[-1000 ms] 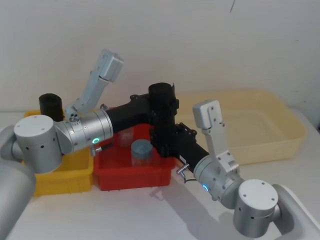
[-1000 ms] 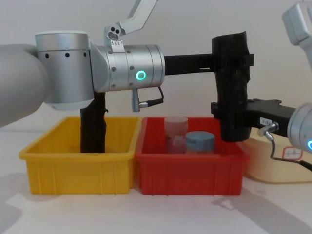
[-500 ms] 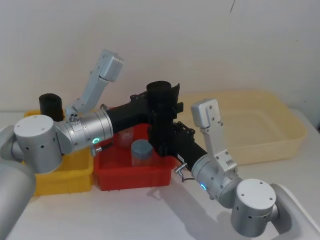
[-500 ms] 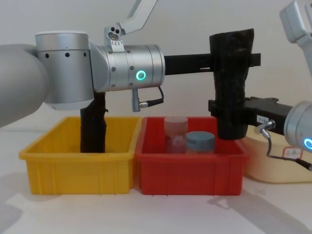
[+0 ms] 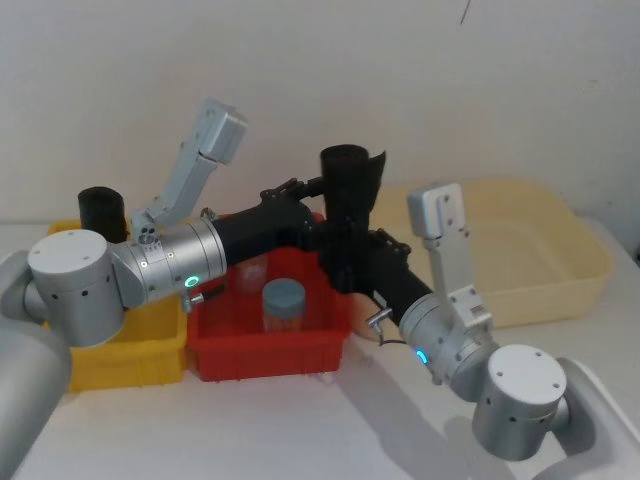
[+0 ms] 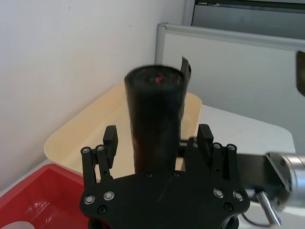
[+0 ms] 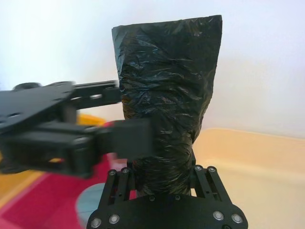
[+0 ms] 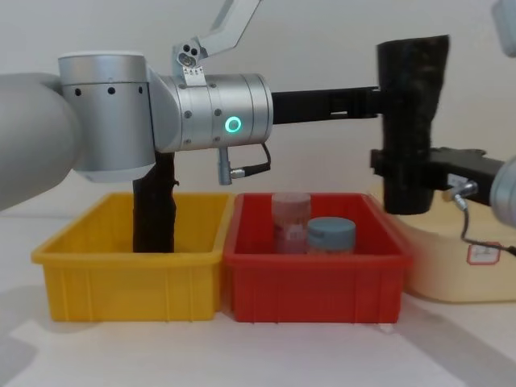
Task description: Pick up the garbage bag with the one hand and transfer it to the other hand.
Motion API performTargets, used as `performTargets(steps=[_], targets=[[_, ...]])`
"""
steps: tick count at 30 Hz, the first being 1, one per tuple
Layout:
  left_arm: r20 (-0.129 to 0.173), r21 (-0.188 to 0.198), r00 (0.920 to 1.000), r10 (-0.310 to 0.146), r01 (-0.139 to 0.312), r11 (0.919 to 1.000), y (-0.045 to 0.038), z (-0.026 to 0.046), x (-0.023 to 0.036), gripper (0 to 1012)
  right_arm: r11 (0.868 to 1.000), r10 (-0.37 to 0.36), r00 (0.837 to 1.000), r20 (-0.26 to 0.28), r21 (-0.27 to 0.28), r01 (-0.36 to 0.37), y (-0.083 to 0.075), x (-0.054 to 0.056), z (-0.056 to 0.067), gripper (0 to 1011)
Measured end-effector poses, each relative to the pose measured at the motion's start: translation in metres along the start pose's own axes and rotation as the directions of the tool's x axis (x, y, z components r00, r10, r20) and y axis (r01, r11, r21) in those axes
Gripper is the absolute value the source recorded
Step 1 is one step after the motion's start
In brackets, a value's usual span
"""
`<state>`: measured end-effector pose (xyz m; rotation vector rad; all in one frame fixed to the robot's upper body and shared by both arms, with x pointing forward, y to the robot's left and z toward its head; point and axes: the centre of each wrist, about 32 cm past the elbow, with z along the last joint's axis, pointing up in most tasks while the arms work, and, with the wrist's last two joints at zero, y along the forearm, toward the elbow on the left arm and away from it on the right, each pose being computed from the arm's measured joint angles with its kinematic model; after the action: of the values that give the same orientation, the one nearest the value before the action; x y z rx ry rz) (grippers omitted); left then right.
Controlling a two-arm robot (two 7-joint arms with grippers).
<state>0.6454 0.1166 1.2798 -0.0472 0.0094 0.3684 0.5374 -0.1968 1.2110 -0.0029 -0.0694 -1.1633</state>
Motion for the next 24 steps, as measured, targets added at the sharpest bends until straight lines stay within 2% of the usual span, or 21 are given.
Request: performTargets(steps=[5,9,10,11,12,18,24], targets=[[0.0,0.0,1.0,0.0,0.0,1.0,0.0,0.0,0.0,1000,0.999,-0.051,0.999,-0.006,0.004,0.051,0.0,0.012,0.002,565],[0.0,0.0,1.0,0.0,0.0,1.0,0.0,0.0,0.0,1000,0.994,-0.108,0.994,-0.007,0.004,0.108,-0.001,0.026,0.004,565],[0.0,0.0,1.0,0.0,0.0,1.0,0.0,0.0,0.0,1000,0.994,-0.108,0.994,-0.007,0.004,0.108,-0.001,0.026,0.004,565],[0.0,0.0,1.0,0.0,0.0,1.0,0.0,0.0,0.0,1000,0.99,-0.139,0.99,-0.006,0.0,0.139,-0.001,0.033,0.005,565],[0.0,0.0,1.0,0.0,0.0,1.0,0.0,0.0,0.0,1000,0.99,-0.139,0.99,-0.006,0.0,0.139,-0.001,0.033,0.005,565],[0.0,0.0,1.0,0.0,0.0,1.0,0.0,0.0,0.0,1000,0.974,-0.225,0.974,0.021,-0.029,0.225,0.0,0.054,0.01,565],[0.0,0.0,1.0,0.0,0.0,1.0,0.0,0.0,0.0,1000,0.959,-0.276,0.96,0.054,-0.051,0.278,0.004,0.068,0.016,589]])
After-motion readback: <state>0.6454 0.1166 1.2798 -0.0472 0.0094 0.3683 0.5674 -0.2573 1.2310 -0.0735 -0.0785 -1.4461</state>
